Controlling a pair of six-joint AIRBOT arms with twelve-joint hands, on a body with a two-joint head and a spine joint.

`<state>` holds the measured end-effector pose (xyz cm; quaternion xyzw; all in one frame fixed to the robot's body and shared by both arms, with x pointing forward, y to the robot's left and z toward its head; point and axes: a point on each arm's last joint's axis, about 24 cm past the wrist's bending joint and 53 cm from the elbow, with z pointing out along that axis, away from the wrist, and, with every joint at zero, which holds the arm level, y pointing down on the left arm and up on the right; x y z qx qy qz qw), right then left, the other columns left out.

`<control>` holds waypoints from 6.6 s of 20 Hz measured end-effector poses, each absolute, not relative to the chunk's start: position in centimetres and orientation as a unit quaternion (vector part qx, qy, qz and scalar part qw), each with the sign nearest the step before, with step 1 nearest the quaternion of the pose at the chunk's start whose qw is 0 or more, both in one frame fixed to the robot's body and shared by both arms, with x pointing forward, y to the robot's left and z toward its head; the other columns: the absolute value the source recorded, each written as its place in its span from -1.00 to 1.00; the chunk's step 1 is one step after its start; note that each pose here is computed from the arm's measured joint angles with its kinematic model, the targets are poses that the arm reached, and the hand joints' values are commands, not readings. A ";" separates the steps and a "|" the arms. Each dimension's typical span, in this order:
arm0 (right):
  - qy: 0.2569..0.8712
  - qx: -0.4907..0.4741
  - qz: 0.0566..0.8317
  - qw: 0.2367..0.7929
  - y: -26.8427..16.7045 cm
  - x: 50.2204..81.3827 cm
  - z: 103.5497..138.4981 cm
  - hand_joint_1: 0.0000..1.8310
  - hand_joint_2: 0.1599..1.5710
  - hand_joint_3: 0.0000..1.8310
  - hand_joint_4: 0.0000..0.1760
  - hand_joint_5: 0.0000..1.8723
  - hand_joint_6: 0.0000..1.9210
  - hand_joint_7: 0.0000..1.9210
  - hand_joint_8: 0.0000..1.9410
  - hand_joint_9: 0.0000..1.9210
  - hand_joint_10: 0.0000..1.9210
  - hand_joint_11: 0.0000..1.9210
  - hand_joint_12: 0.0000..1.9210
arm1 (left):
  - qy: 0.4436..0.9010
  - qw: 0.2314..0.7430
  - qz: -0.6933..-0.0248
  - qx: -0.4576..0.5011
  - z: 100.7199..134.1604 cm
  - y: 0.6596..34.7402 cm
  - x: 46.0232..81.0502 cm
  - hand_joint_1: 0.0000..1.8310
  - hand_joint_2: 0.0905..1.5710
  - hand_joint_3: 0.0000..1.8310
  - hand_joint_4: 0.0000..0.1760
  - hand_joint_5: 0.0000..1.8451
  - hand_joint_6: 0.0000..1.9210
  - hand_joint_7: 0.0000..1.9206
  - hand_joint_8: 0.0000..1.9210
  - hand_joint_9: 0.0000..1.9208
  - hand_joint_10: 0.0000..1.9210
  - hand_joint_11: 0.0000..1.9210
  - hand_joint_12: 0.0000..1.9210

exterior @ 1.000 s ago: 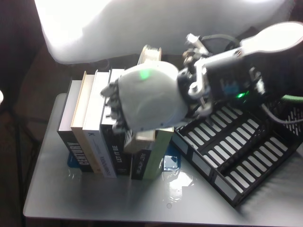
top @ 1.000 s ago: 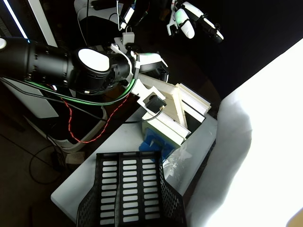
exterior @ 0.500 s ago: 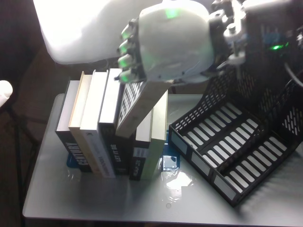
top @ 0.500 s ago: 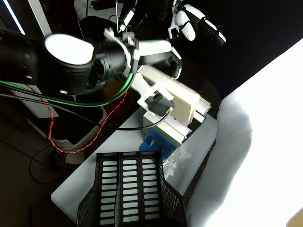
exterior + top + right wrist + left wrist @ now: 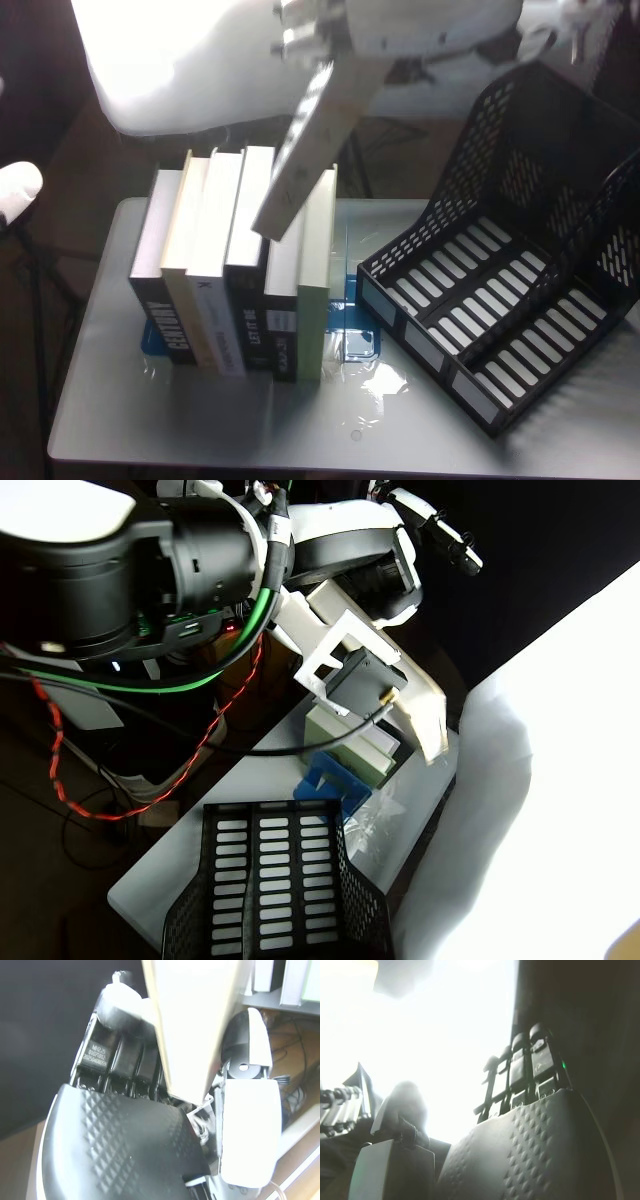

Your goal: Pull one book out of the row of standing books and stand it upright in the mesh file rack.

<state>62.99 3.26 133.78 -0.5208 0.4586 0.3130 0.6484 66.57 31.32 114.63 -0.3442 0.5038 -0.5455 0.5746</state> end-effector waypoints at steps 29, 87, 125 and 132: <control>0.450 -0.573 0.104 0.677 -5.4 66.2 133.6 0.25 0.59 -0.97 -1.00 -0.17 0.50 -0.41 0.62 -0.62 0.97 -0.61 1.00 | 0.522 0.553 -0.571 -0.309 116.0 28.2 66.8 -0.69 0.73 -1.00 -1.00 -0.96 -1.00 -1.00 -1.00 -1.00 -1.00 -1.00 -1.00; 0.689 -0.394 0.126 0.595 -7.9 75.4 117.0 0.31 0.57 -1.00 -1.00 -0.27 0.26 -0.19 0.63 -0.21 0.49 -0.30 0.80 | 0.537 0.540 -0.574 -0.301 115.9 27.0 67.0 -0.76 0.73 -1.00 -0.54 -1.00 -1.00 -1.00 -1.00 -1.00 -1.00 -1.00 -1.00; 0.661 -0.486 0.025 0.570 -8.5 77.1 113.2 0.28 0.62 -1.00 -1.00 -0.43 0.50 -0.21 0.60 -0.25 0.39 -0.30 0.81 | 0.539 0.534 -0.575 -0.306 115.2 26.6 66.9 -0.71 0.71 -1.00 -0.55 -0.98 -1.00 -1.00 -1.00 -1.00 -1.00 -1.00 -1.00; 0.662 -0.491 0.018 0.566 -8.6 77.0 112.6 0.27 0.38 -1.00 -1.00 -0.51 -0.91 -0.42 -0.88 -0.46 -0.49 -0.76 0.49 | 0.538 0.535 -0.576 -0.306 115.3 26.6 66.9 -0.72 0.70 -1.00 -0.50 -0.98 -1.00 -1.00 -1.00 -1.00 -1.00 -1.00 -1.00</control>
